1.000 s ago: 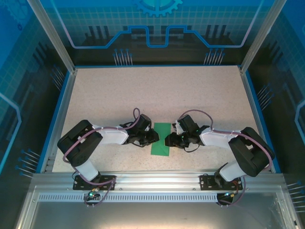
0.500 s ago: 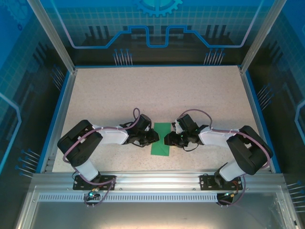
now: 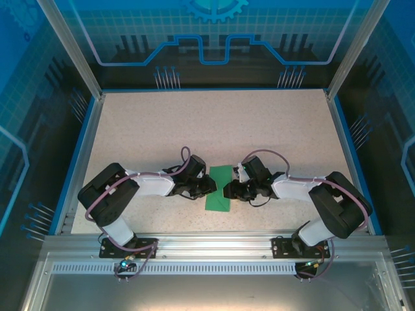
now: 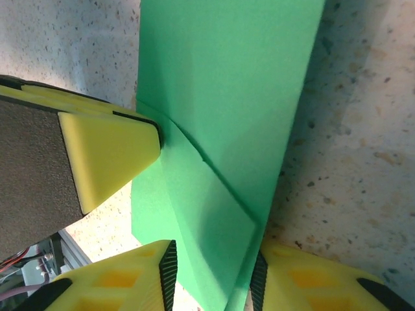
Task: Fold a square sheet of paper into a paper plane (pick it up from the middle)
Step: Turn over the paper at the center of the table.
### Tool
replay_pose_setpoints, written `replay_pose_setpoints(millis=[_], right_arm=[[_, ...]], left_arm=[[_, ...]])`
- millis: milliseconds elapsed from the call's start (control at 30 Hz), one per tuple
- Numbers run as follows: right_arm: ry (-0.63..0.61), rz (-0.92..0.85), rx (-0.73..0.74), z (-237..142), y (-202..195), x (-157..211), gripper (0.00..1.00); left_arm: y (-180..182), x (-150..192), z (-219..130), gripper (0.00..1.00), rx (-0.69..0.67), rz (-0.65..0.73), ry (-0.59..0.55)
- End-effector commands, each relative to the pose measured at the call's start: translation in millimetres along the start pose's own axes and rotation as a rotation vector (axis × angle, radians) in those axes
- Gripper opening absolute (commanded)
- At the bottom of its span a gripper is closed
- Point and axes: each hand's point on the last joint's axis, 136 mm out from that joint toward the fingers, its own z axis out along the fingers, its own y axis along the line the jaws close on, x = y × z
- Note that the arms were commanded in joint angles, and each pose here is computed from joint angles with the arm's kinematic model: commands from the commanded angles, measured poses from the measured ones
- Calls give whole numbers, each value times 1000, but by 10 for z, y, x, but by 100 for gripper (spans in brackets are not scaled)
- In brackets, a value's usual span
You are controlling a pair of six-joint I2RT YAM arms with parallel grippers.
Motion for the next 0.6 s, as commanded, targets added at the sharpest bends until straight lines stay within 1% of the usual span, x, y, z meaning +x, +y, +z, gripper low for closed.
replay_pose_setpoints(millis=[0,133,300,367,433,567], right_arm=[[0,-24,-35,-25,55,-1,32],[-2,-24,-29,-4,33,-9,23],[-12,-34,-39,-39,90,-40,11],[-19,-51,-35,-99,140,-63,10],[-32,-76,-3,-202,164,-86,7],[-79,-133,118,-517,156,-131,4]], left_arm=[[-27,-3,-67,22,10,-15,-13],[-129,-25,-115,23,51,-24,-24],[-148,-66,-248,25,45,-21,-69],[-124,-81,-326,25,35,-19,-95],[-93,-100,-425,25,19,-17,-131],[11,-180,-687,27,-31,-17,-232]])
